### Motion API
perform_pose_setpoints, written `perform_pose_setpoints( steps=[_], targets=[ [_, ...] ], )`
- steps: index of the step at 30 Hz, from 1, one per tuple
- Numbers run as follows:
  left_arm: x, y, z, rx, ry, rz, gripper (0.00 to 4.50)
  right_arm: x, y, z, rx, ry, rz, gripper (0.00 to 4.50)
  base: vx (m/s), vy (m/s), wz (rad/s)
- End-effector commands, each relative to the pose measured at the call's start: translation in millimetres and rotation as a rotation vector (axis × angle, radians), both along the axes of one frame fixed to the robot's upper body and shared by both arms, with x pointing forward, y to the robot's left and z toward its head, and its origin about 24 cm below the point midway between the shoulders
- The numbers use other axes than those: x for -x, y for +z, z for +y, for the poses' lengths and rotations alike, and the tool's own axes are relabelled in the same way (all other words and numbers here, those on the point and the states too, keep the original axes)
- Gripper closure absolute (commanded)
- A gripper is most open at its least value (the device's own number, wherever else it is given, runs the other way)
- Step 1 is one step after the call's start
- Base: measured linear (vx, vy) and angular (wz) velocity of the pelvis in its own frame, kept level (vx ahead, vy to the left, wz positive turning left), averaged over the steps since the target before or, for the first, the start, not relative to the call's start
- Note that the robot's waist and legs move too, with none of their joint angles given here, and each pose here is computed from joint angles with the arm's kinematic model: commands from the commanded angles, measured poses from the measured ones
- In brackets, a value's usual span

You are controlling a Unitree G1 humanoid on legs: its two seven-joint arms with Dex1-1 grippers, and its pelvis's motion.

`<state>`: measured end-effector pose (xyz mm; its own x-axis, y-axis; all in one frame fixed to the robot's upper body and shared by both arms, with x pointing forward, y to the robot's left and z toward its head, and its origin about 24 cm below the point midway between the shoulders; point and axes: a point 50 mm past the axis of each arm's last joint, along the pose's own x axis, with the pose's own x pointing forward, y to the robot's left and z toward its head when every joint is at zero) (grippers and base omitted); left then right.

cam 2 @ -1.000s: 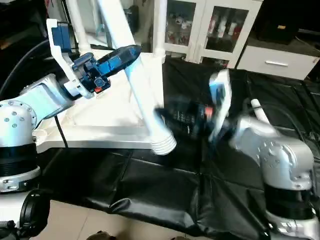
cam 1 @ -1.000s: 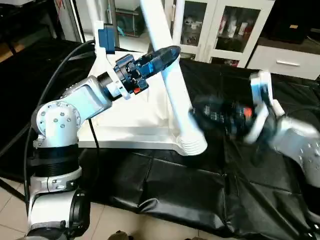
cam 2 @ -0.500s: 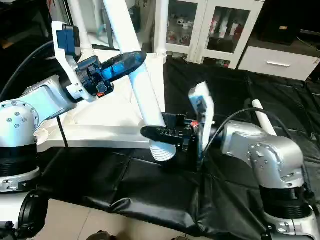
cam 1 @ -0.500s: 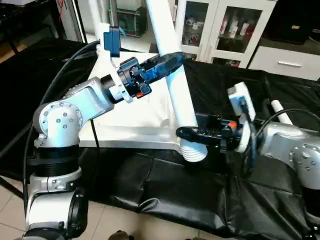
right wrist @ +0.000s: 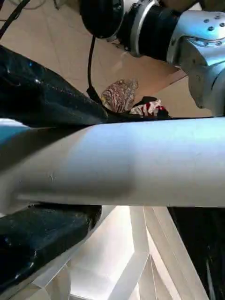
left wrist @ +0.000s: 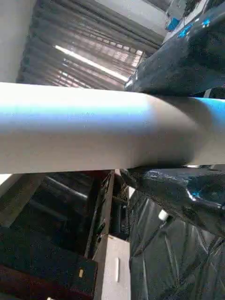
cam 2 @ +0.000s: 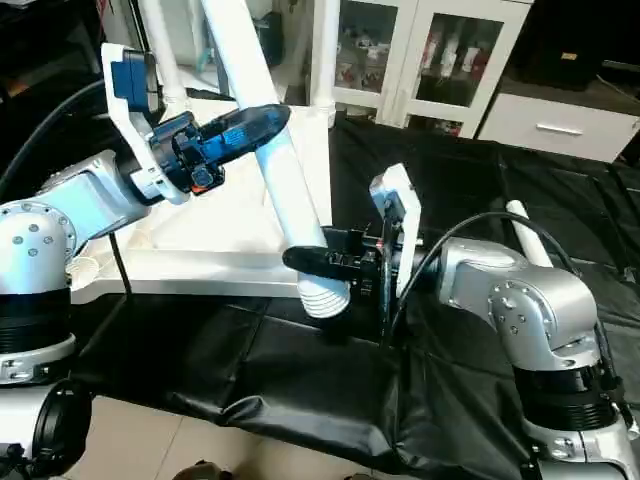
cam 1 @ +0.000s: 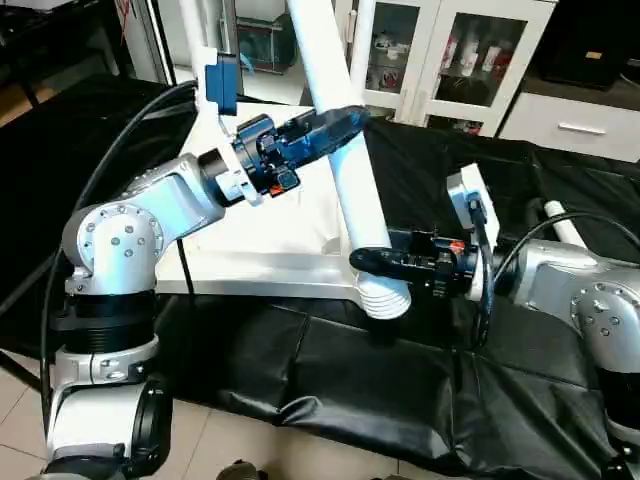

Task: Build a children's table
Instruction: Pick table leg

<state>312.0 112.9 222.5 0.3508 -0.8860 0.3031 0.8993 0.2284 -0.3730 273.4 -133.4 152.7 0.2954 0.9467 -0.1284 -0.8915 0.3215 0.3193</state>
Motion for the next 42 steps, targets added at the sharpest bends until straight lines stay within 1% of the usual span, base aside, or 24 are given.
perform_pose_setpoints(
  steps=[1, 3, 4, 5, 6, 8, 9, 10, 11, 13, 14, 15, 17, 21, 24, 25, 26, 28, 29, 31, 32, 35, 37, 42],
  targets=[
    [-2.2, 1.8, -1.3, -0.005, 0.024, -0.010, 2.73, -3.4, -0.5, -2.7, 0.048, -0.061, -0.041, 2.56, 0.000, 0.000, 0.00],
    [-4.3, 0.8, -0.8, -0.009, 0.047, 0.000, 2.03, -5.0, -0.2, -2.8, 0.057, -0.081, -0.058, 2.59, 0.000, 0.000, 0.00],
    [-4.3, 0.8, -0.8, -0.009, 0.047, 0.000, 2.03, -5.0, -0.2, -2.8, 0.057, -0.081, -0.058, 2.59, 0.000, 0.000, 0.00],
    [-14.6, -2.5, 1.3, -0.001, 0.142, 0.060, 2.03, -9.6, 0.3, -2.8, 0.083, -0.137, -0.104, 2.59, 0.000, 0.000, 0.00],
    [-14.6, -2.5, 1.3, -0.001, 0.142, 0.060, 1.97, -9.6, 0.3, -2.8, 0.083, -0.137, -0.104, 2.60, 0.000, 0.000, 0.00],
    [-20.6, -5.7, 3.1, -0.007, 0.219, 0.083, 1.60, -15.2, 0.9, -2.0, 0.108, -0.209, -0.161, 2.62, 0.000, 0.000, 0.00],
    [-20.6, -5.7, 3.1, -0.007, 0.219, 0.083, 1.60, -15.2, 0.9, -2.0, 0.108, -0.209, -0.161, 2.62, 0.000, 0.000, 0.00],
    [-23.5, -8.2, 2.2, -0.014, 0.266, 0.096, 1.59, -18.5, 1.8, -0.2, 0.115, -0.254, -0.194, 2.62, 0.000, 0.000, 0.00],
    [-28.3, -15.0, -1.8, -0.044, 0.351, 0.115, 1.49, -22.4, 1.7, 4.9, 0.157, -0.311, -0.266, 2.62, 0.000, 0.000, 0.00],
    [-31.5, -20.1, -4.8, -0.056, 0.401, 0.143, 1.19, -24.1, 0.7, 9.1, 0.200, -0.338, -0.320, 2.63, 0.000, 0.000, 0.00],
    [-31.5, -20.1, -4.8, -0.056, 0.401, 0.143, 1.19, -24.1, 0.7, 9.1, 0.200, -0.338, -0.320, 2.63, 0.000, 0.000, 0.00],
    [-34.1, -23.4, -8.4, -0.052, 0.434, 0.160, 1.11, -25.8, 0.3, 13.3, 0.232, -0.368, -0.368, 2.63, 0.000, 0.000, 0.00],
    [-39.1, -29.0, -14.7, -0.033, 0.495, 0.206, 1.10, -31.0, -0.6, 20.5, 0.295, -0.455, -0.460, 2.63, 0.000, 0.000, 0.00],
    [-44.5, -32.3, -19.6, -0.019, 0.564, 0.241, 1.09, -35.2, -2.0, 26.8, 0.344, -0.534, -0.538, 2.63, 0.000, 0.000, 0.00],
    [-49.9, -29.9, -19.7, 0.021, 0.655, 0.269, 1.09, -39.2, -2.5, 30.5, 0.435, -0.655, -0.688, 2.64, 0.000, 0.000, 0.00],
    [-49.9, -29.9, -19.7, 0.021, 0.655, 0.269, 1.09, -39.2, -2.5, 30.5, 0.435, -0.655, -0.688, 2.64, 0.000, 0.000, 0.00],
    [-50.8, -29.9, -18.9, 0.027, 0.671, 0.281, 1.09, -39.9, -1.2, 31.6, 0.461, -0.680, -0.748, 2.64, 0.000, 0.000, 0.00],
    [-51.4, -31.0, -18.2, 0.029, 0.686, 0.292, 1.44, -39.9, -1.5, 33.0, 0.472, -0.690, -0.779, 2.64, 0.000, 0.000, 0.00],
    [-51.6, -31.9, -17.8, 0.030, 0.690, 0.297, 1.44, -39.6, -1.0, 33.5, 0.491, -0.699, -0.815, 2.64, 0.000, 0.000, 0.00],
    [-51.9, -33.1, -16.9, 0.033, 0.698, 0.305, 1.44, -39.0, -1.1, 34.1, 0.508, -0.703, -0.848, 2.64, 0.000, 0.000, 0.00],
    [-52.1, -33.5, -16.6, 0.035, 0.702, 0.309, 1.68, -38.8, -1.3, 34.4, 0.515, -0.705, -0.862, 2.64, 0.000, 0.000, 0.00],
    [-53.6, -35.1, -14.4, 0.050, 0.724, 0.323, 1.90, -38.6, -0.9, 34.7, 0.539, -0.727, -0.925, 2.64, 0.000, 0.000, 0.00],
    [-53.9, -35.0, -14.5, 0.057, 0.723, 0.324, 1.95, -38.7, -0.6, 35.0, 0.540, -0.732, -0.943, 2.64, 0.000, 0.000, 0.00],
    [-54.1, -34.2, -15.1, 0.067, 0.720, 0.326, 2.39, -39.3, -1.3, 35.7, 0.538, -0.739, -0.960, 2.64, 0.000, 0.000, 0.00]
  ],
)
